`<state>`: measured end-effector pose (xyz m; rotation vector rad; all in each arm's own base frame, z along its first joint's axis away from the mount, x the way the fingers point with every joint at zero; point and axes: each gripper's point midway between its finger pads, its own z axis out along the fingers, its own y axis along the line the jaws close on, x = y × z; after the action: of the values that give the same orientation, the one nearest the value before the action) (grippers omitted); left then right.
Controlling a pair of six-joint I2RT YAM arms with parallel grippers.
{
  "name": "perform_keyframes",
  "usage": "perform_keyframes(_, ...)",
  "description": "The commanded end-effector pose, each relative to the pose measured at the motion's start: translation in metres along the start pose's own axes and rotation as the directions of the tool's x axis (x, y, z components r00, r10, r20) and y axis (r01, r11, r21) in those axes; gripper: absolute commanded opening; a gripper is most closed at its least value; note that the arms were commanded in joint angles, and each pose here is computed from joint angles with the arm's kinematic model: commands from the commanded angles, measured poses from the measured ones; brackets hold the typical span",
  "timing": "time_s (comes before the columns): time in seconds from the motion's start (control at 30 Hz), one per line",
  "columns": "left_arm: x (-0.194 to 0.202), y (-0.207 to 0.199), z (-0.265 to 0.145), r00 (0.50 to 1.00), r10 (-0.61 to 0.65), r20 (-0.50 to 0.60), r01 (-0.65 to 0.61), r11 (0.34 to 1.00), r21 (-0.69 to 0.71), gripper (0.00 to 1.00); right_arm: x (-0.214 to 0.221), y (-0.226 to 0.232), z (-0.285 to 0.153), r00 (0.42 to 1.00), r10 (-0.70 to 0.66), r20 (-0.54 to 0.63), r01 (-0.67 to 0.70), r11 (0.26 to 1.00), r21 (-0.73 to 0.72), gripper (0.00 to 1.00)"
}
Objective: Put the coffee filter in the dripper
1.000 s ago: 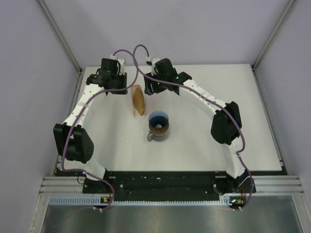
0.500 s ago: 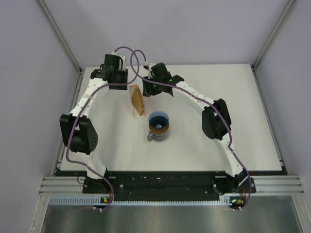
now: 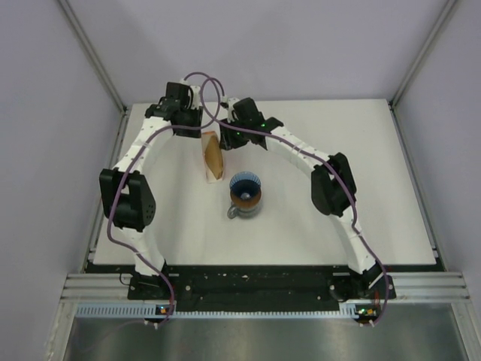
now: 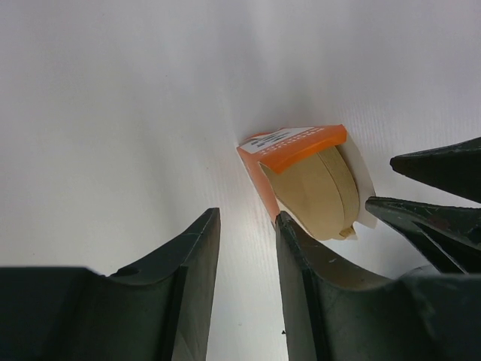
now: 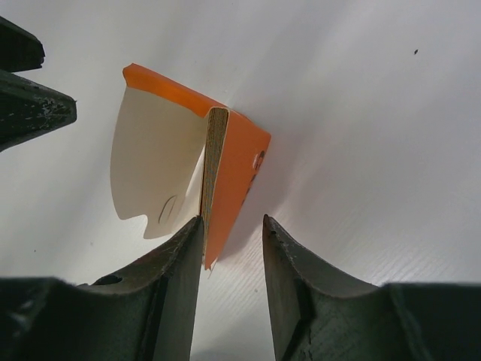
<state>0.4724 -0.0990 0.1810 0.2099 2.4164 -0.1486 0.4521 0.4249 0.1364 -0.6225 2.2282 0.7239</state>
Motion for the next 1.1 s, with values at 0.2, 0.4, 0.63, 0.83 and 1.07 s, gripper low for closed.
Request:
perform_keyframes(0.2, -0.034, -0.003, -0.007, 0.994, 0.055, 0.097, -0.059, 0.997, 0.041, 0.42, -0.017, 0.014, 0.014, 0.998, -0.034, 0.059, 0.038, 0.997, -0.064, 0.13)
perform_keyframes(0.4, -0.031, 0.000, -0.020, 0.986, 0.140, 0.093, -0.146, 0.987, 0.066, 0.46, -0.026, 0.026, 0.002, 0.980, -0.181, 0.089, 0.189, 0.977, -0.099, 0.00)
perform_keyframes(0.63, -0.011, -0.009, -0.041, 0.974, 0.217, 0.066, -0.226, 0.961, 0.163, 0.50, -0.033, 0.050, -0.013, 0.902, -0.409, 0.137, 0.425, 0.898, -0.116, 0.00)
perform_keyframes(0.83, 0.012, -0.002, -0.030, 0.975, 0.223, 0.012, -0.223, 0.964, 0.146, 0.49, -0.026, 0.062, -0.012, 0.867, -0.476, 0.145, 0.495, 0.856, -0.148, 0.00)
perform_keyframes(1.07, 0.034, -0.020, -0.015, 0.976, 0.210, -0.056, -0.187, 0.943, 0.277, 0.48, -0.019, 0.072, -0.012, 0.850, -0.505, 0.153, 0.527, 0.827, -0.198, 0.00)
